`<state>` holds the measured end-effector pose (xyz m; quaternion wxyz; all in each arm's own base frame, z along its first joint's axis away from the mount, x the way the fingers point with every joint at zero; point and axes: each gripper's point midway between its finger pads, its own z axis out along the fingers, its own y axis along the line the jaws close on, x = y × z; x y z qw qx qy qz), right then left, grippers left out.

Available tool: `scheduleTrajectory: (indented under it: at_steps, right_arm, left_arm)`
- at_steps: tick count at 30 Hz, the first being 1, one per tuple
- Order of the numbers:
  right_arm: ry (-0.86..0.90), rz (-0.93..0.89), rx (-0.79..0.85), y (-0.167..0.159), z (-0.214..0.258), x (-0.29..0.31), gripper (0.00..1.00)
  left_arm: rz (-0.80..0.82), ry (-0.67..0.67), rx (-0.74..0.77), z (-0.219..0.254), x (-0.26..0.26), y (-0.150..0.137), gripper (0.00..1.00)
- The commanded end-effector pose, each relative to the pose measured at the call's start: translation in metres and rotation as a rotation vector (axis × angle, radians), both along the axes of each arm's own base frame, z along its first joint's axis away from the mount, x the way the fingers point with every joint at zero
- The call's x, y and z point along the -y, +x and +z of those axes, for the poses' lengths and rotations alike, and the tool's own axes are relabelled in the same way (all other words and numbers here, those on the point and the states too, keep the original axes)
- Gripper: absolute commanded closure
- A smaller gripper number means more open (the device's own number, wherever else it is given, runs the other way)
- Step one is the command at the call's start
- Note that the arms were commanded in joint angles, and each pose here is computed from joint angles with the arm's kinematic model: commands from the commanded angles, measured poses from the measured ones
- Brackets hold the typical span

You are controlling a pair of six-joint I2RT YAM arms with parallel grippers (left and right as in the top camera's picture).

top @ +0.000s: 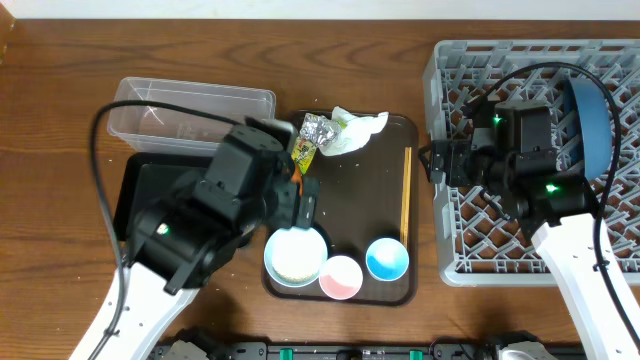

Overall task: Sort waste into correct bins and load items into the dishwasher rack
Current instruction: 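Place blue plate upright in dishwasher rack with right gripper, then grasp pink cup with left gripper and lift it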

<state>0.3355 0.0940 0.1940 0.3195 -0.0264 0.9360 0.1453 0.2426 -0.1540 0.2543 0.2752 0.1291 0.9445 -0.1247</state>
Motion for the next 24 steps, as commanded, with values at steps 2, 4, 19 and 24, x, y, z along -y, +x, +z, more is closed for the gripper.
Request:
scheduleTrajectory:
  at_steps: [2, 4, 19, 24]
  right_arm:
    - [0.072, 0.011, 0.046, 0.008, 0.014, -0.009, 0.09]
    - [0.076, 0.012, 0.067, 0.012, 0.017, -0.01, 0.09]
    - [0.078, 0.012, 0.082, 0.014, 0.02, -0.01, 0.08]
    - [0.078, 0.012, 0.082, 0.014, 0.02, -0.01, 0.08]
  left_arm:
    - [-0.156, 0.016, -0.272, -0.044, 0.027, -0.035, 0.05]
    - [-0.183, 0.063, -0.362, -0.067, 0.032, -0.046, 0.05]
    - [-0.39, 0.266, -0.581, -0.175, 0.062, -0.1, 0.41]
    - [-0.39, 0.268, -0.589, -0.191, 0.057, -0.104, 0.53]
